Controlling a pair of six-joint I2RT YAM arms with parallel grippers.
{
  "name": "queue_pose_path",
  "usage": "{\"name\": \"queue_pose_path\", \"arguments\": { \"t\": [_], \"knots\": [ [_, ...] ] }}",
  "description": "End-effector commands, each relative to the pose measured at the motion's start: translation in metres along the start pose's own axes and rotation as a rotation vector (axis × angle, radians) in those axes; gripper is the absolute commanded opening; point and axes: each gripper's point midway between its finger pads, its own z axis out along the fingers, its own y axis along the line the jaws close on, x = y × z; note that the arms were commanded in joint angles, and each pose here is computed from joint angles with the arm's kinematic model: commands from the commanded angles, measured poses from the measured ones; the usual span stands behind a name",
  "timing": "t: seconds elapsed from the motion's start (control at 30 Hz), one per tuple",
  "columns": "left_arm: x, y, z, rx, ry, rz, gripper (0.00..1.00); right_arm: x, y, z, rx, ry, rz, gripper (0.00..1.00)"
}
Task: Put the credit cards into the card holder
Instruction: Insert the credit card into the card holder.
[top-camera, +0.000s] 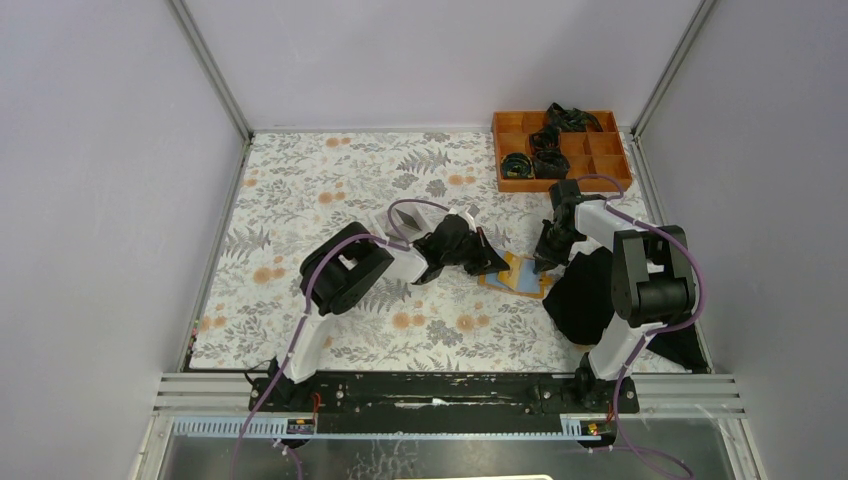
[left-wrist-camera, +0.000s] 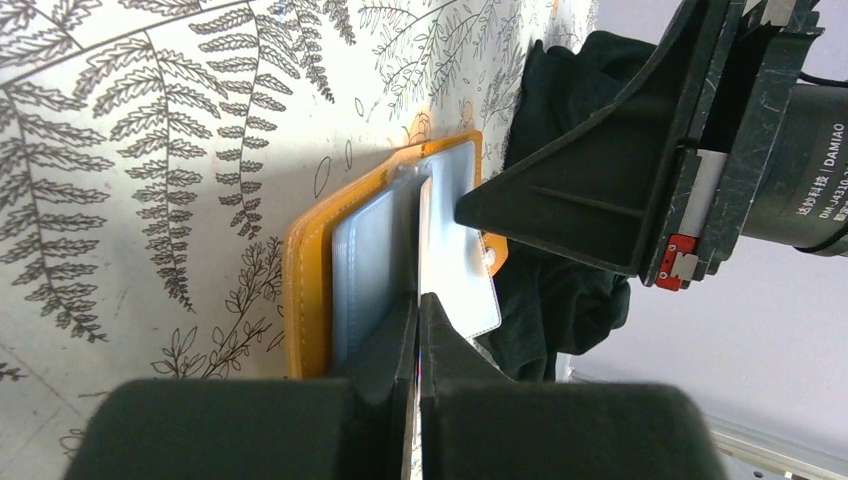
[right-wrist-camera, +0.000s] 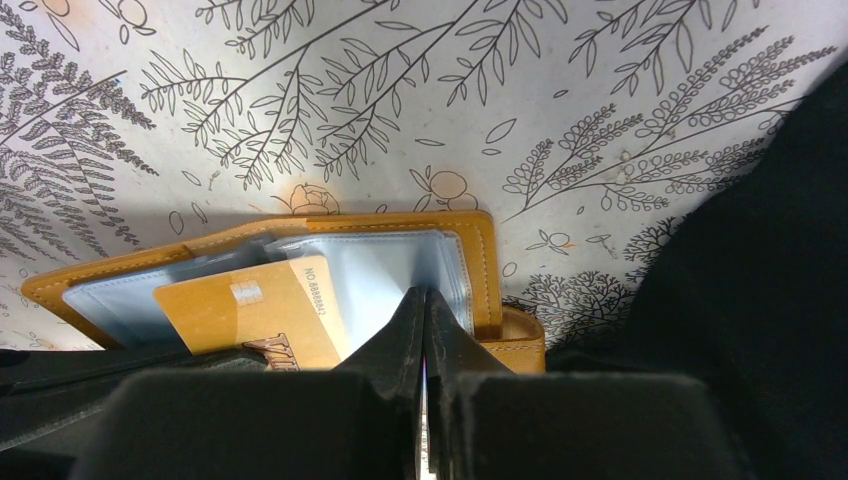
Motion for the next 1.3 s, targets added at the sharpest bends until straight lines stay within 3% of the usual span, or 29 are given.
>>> {"name": "queue_pose_path", "arguments": {
  "t": [0.0,0.8,1.27],
  "knots": [
    [-0.006,-0.006,0.007,0.035,-0.030,0.021,0.00,0.008,-0.018,0.024,0.091,0.028,-0.026,0.00],
    [-0.005,0.007,0.010,0.013,-0.109,0.007,0.00,0.011,-0.021,0.024,0.101,0.032,-0.027,0.00],
    [-0.004,-0.012,-0.001,0.082,-0.120,-0.067,0.00,0.011,-0.025,0.022,0.116,0.015,-0.023,0.00]
  ]
}}
